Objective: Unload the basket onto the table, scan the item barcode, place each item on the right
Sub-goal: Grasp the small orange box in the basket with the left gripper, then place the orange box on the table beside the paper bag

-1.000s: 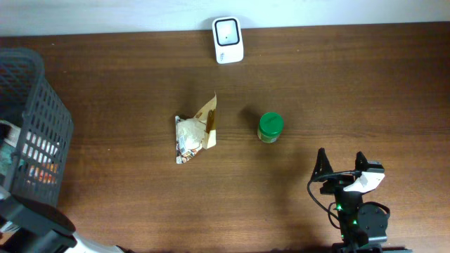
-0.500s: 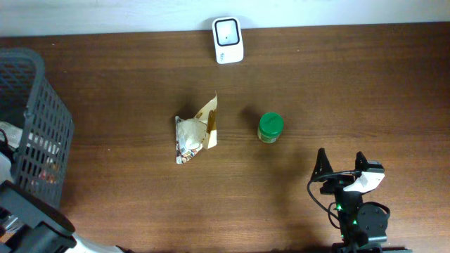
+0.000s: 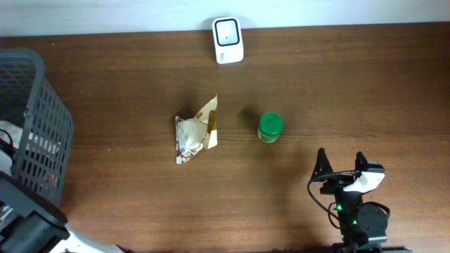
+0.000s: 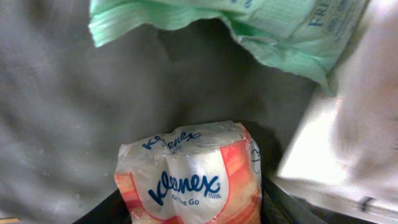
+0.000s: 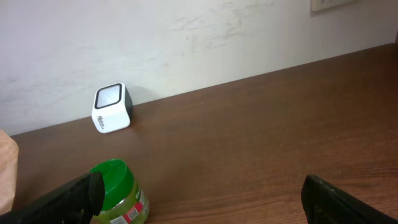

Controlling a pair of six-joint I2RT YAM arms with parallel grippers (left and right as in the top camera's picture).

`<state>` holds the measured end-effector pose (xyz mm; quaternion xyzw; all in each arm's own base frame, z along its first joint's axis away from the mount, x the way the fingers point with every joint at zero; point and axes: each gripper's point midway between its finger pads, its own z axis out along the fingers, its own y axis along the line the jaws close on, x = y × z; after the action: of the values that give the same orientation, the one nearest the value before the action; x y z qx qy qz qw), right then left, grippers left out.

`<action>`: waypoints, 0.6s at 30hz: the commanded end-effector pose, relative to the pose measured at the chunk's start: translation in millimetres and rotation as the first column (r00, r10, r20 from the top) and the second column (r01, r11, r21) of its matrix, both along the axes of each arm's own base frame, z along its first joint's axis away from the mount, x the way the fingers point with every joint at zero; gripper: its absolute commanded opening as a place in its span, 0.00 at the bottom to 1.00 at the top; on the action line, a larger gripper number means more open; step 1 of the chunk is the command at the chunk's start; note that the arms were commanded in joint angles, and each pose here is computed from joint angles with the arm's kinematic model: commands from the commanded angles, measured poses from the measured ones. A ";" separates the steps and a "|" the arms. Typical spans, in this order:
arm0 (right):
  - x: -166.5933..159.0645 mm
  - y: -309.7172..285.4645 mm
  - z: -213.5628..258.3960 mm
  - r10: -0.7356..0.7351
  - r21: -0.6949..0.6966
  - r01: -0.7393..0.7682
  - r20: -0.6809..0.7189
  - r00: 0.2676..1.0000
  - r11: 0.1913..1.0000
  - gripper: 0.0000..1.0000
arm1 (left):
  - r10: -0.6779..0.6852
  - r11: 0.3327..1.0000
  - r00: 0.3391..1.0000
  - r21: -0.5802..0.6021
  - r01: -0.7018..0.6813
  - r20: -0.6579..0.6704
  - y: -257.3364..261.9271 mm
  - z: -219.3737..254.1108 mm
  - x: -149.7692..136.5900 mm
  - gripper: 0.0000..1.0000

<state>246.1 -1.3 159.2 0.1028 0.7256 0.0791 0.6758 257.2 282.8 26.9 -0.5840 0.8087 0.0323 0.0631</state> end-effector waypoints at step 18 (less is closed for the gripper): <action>0.1 1.7 -3.3 0.006 0.004 -0.006 -0.004 1.000 1.000 0.98 | -0.582 0.811 0.602 0.335 0.479 0.547 -147.7 359.9 117.6 0.52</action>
<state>246.1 -1.3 159.2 0.1029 0.7255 0.0793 0.6758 365.6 202.8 363.9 -0.3898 0.8401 -0.0983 0.3643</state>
